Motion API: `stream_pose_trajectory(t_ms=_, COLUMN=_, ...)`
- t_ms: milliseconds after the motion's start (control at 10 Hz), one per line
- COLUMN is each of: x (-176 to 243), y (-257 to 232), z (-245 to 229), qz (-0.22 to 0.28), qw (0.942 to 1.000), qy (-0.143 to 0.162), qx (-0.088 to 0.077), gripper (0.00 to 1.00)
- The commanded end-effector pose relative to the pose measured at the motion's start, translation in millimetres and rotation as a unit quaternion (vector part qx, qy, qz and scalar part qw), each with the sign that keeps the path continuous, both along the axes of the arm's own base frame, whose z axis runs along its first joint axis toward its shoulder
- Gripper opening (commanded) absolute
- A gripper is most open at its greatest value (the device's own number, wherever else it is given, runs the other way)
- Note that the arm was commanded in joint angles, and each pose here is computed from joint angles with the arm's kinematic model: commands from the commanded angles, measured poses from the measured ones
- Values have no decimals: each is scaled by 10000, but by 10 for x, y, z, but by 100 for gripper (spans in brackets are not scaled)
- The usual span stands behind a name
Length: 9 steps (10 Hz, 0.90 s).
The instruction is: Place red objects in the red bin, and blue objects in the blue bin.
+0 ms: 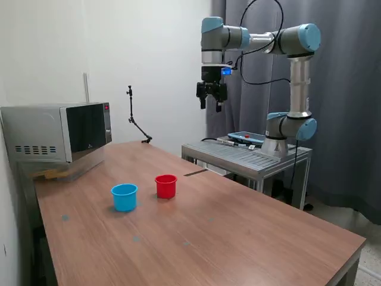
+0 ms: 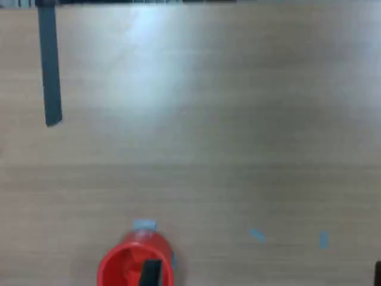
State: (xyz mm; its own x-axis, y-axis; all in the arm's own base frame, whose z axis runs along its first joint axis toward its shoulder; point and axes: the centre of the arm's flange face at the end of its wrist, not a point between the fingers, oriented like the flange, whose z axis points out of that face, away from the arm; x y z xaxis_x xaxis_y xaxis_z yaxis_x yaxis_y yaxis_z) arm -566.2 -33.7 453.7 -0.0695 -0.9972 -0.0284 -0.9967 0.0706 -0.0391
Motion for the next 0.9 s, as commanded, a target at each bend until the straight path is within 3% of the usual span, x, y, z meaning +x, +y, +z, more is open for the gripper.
stream_pose_trajectory(t_ms=0, x=466, y=-83, z=390, qz=1, qw=9999, qy=133, qx=16, gripper=100)
stream_pose_trajectory(t_ms=200, x=692, y=-139, z=289, qz=-9, qw=10000, qy=6, qx=-52, gripper=100)
stream_pose_trajectory(t_ms=400, x=669, y=-262, z=328, qz=49, qw=9989, qy=148, qx=-440, gripper=100)
stream_pose_trajectory(t_ms=800, x=634, y=-314, z=277, qz=107, qw=9988, qy=97, qx=-474, gripper=100)
